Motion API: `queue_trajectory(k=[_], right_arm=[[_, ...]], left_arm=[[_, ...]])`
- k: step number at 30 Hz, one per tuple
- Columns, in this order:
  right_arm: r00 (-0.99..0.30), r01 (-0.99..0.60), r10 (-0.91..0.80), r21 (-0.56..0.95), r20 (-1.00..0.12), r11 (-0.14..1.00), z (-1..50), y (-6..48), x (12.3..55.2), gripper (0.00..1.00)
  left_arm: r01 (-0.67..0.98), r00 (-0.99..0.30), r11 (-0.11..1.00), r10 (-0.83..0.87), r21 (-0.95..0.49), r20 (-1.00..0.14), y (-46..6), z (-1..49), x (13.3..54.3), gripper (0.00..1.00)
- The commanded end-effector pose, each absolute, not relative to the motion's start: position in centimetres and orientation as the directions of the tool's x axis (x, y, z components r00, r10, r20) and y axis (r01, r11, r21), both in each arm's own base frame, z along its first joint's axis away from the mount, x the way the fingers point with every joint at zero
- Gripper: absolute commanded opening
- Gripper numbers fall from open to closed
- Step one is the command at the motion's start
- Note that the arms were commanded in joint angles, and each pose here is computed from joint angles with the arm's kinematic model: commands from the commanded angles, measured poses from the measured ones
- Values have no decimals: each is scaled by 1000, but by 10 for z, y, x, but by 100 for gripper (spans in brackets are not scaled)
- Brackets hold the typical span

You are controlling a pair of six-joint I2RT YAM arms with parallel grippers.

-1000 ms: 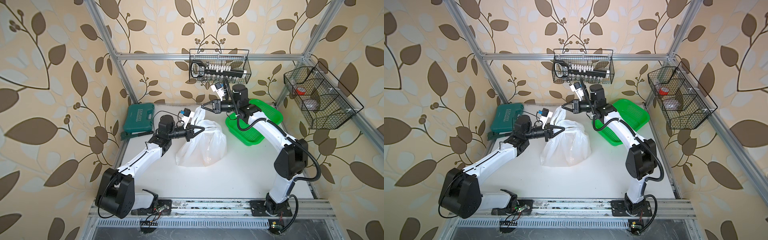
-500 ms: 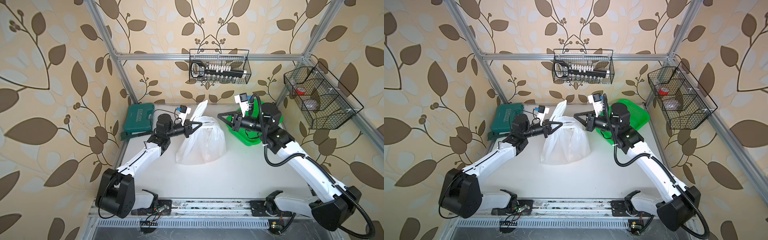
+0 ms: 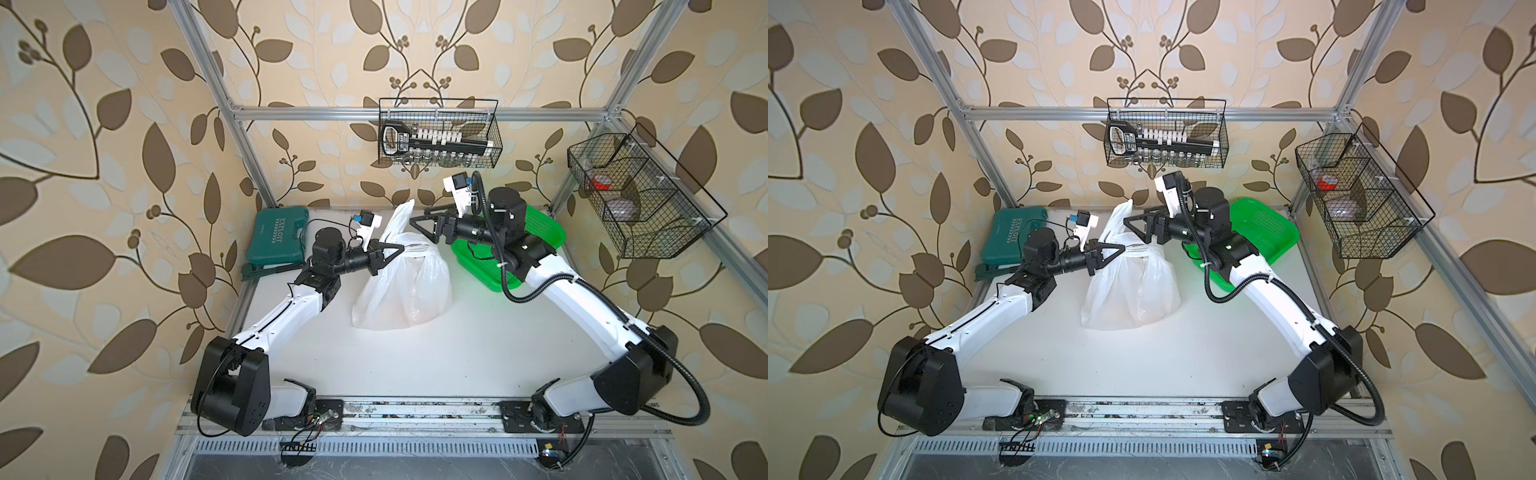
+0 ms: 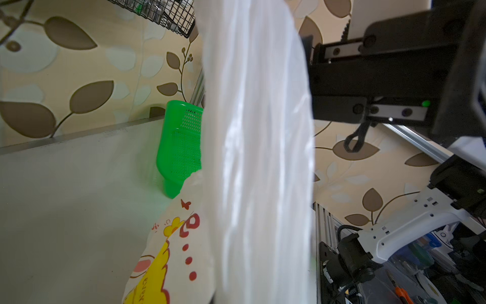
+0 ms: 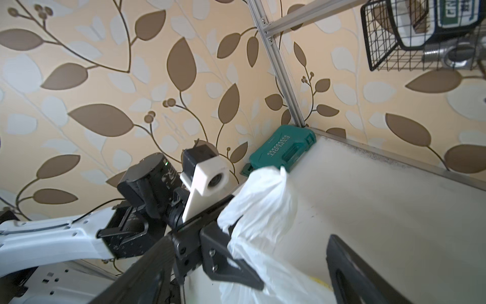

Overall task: Place the pears into plastic bags & tie knots
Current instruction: Tie the plastic bag at the center of the board.

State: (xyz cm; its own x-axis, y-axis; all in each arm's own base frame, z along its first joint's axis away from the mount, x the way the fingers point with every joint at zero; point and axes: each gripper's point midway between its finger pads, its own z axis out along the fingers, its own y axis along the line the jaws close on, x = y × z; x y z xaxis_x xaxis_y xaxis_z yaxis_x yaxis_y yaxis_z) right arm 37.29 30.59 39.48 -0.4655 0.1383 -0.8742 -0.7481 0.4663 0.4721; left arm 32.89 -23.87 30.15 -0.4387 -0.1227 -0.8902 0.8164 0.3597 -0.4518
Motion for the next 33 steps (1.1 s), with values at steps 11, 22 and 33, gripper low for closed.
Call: queue_trajectory(k=[11,22,33], right_arm=[[-556,-723,213,594,-804,353,394,312,414,0],[-506,-621,399,644,-765,447,397,240,387,0],[-551,-544,327,627,-768,557,320,277,312,0]], left_arm=[[844,-394,338,-134,-416,-909,-238,321,327,0],[806,-424,372,-180,-461,-887,-235,325,343,0],[786,-452,361,-216,-501,-865,-236,334,352,0]])
